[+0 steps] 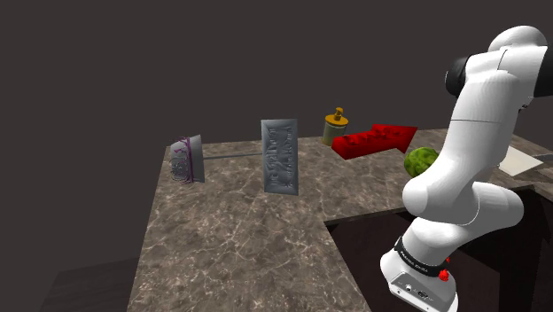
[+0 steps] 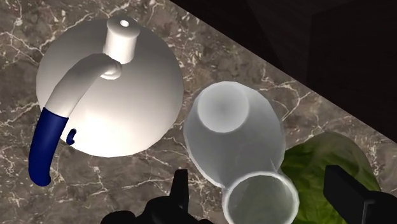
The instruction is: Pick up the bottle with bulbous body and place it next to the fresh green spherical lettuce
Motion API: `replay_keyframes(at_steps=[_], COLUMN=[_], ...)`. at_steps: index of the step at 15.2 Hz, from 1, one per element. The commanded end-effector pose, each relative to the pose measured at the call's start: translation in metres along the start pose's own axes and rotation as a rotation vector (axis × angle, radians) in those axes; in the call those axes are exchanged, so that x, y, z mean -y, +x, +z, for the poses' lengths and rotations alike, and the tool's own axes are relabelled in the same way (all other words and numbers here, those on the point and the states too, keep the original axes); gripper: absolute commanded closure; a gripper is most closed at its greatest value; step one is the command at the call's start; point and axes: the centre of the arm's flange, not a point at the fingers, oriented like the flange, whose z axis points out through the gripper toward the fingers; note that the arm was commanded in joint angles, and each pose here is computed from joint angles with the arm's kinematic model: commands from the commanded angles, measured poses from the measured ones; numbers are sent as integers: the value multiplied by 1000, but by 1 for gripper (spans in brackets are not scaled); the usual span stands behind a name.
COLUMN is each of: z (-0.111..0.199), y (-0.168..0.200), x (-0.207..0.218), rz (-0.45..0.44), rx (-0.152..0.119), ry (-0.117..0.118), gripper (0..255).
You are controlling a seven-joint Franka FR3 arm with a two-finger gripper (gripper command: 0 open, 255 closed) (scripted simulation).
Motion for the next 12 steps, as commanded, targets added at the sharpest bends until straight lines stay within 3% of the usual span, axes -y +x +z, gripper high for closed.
replay_keyframes(at_steps=[1, 4, 12], z=[-13, -50, -50], y=[0, 0, 0], x=[0, 0, 0], rz=[0, 0, 0], rx=[0, 0, 0], ry=[0, 0, 0], gripper=[0, 0, 0])
